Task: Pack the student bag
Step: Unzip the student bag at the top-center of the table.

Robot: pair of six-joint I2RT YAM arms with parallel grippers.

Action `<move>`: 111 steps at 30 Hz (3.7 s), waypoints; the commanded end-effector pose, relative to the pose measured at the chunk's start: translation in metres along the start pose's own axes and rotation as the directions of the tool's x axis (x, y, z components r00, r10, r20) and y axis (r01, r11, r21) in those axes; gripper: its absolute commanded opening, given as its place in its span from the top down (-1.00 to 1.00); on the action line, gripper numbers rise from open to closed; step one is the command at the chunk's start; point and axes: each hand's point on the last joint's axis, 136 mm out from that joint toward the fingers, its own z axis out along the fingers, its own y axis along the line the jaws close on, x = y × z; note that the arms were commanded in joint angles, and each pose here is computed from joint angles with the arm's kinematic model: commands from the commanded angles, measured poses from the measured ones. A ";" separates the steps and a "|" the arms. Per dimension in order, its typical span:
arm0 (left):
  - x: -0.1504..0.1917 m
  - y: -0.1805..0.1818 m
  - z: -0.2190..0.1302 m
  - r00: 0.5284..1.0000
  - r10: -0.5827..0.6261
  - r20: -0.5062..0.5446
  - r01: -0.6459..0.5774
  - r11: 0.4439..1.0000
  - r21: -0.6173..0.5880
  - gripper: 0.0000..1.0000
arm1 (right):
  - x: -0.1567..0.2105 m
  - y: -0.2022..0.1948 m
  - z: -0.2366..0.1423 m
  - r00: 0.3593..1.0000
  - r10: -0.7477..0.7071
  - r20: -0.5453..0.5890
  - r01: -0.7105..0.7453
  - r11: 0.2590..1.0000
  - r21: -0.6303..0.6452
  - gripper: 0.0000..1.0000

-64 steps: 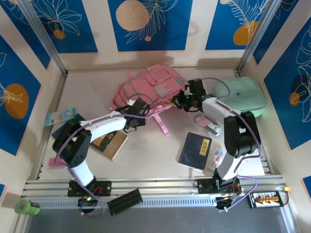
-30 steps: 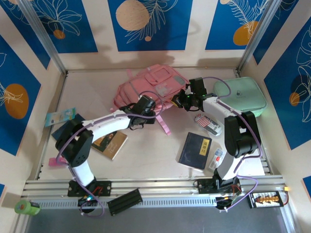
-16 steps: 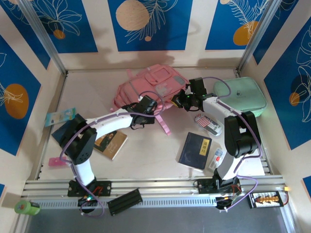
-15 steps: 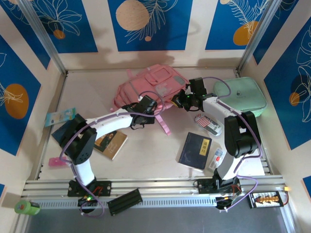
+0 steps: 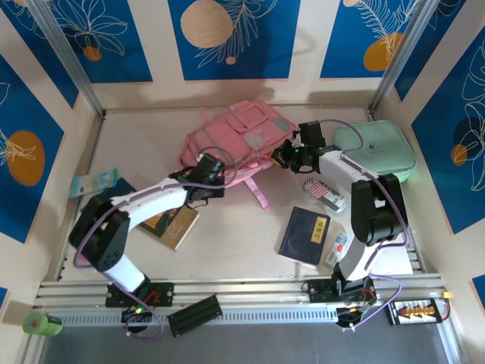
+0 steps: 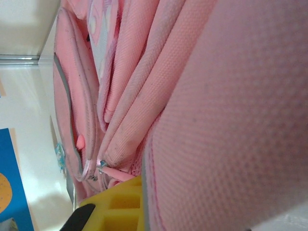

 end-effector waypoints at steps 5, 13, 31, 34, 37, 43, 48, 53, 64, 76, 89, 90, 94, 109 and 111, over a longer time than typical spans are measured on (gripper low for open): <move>0.000 0.029 -0.013 1.000 0.022 -0.006 -0.022 1.000 0.010 1.00 | -0.043 0.001 0.003 0.990 -0.108 0.090 0.107 0.994 0.019 0.97; 0.003 -0.038 -0.018 0.977 0.191 -0.093 -0.172 0.969 0.175 1.00 | -0.066 -0.011 0.021 0.986 -0.137 0.091 0.133 0.990 0.055 0.88; 0.015 -0.103 0.004 0.943 0.272 -0.191 -0.221 0.942 0.252 1.00 | 0.037 -0.034 -0.024 0.991 0.131 0.035 -0.133 0.987 0.088 -0.24; 0.023 -0.097 0.009 0.940 0.267 -0.214 -0.216 0.948 0.235 1.00 | 0.055 -0.032 -0.004 0.988 0.156 -0.020 -0.153 0.983 0.097 -0.23; 0.029 -0.093 0.012 0.938 0.263 -0.226 -0.212 0.950 0.228 1.00 | 0.063 -0.029 0.012 0.985 0.158 -0.072 -0.149 0.983 0.108 -0.20; 0.039 -0.089 0.021 0.933 0.258 -0.251 -0.204 0.954 0.221 1.00 | 0.068 -0.026 0.036 0.981 0.165 -0.105 -0.153 0.982 0.114 -0.08; 0.043 -0.089 0.026 0.930 0.259 -0.260 -0.204 0.954 0.221 1.00 | 0.068 -0.028 0.048 0.976 0.177 -0.123 -0.162 0.979 0.122 0.07; 0.044 -0.086 0.029 0.932 0.252 -0.261 -0.202 0.958 0.206 1.00 | 0.069 -0.025 0.052 0.974 0.177 -0.142 -0.161 0.980 0.114 0.37; 0.045 -0.090 0.030 0.933 0.247 -0.263 -0.191 0.956 0.220 0.51 | 0.071 -0.015 0.041 0.980 0.144 -0.135 -0.134 0.988 0.082 0.66; 0.045 -0.090 0.041 0.933 0.240 -0.269 -0.191 0.962 0.197 0.62 | 0.071 -0.005 0.039 0.981 0.131 -0.141 -0.124 0.991 0.054 0.67; 0.033 -0.046 -0.001 0.932 0.281 -0.227 -0.260 0.958 0.117 1.00 | 0.030 -0.038 0.024 0.997 0.074 -0.002 -0.073 0.985 0.155 0.74; 0.032 -0.039 -0.005 0.934 0.279 -0.225 -0.258 0.959 0.115 1.00 | 0.026 -0.040 0.022 0.998 0.061 0.008 -0.062 0.985 0.160 0.74; 0.031 -0.014 -0.011 0.934 0.256 -0.250 -0.241 0.966 0.091 1.00 | 0.013 -0.039 0.020 0.999 -0.016 0.031 0.010 0.982 0.186 0.74; 0.020 -0.076 -0.017 0.912 0.342 -0.225 -0.292 0.928 0.230 1.00 | -0.008 -0.032 0.010 0.998 -0.051 0.025 0.047 0.990 0.131 0.38; 0.017 -0.090 -0.016 0.914 0.342 -0.218 -0.284 0.923 0.259 1.00 | -0.003 -0.035 -0.005 0.999 0.003 0.032 -0.007 0.992 0.123 0.18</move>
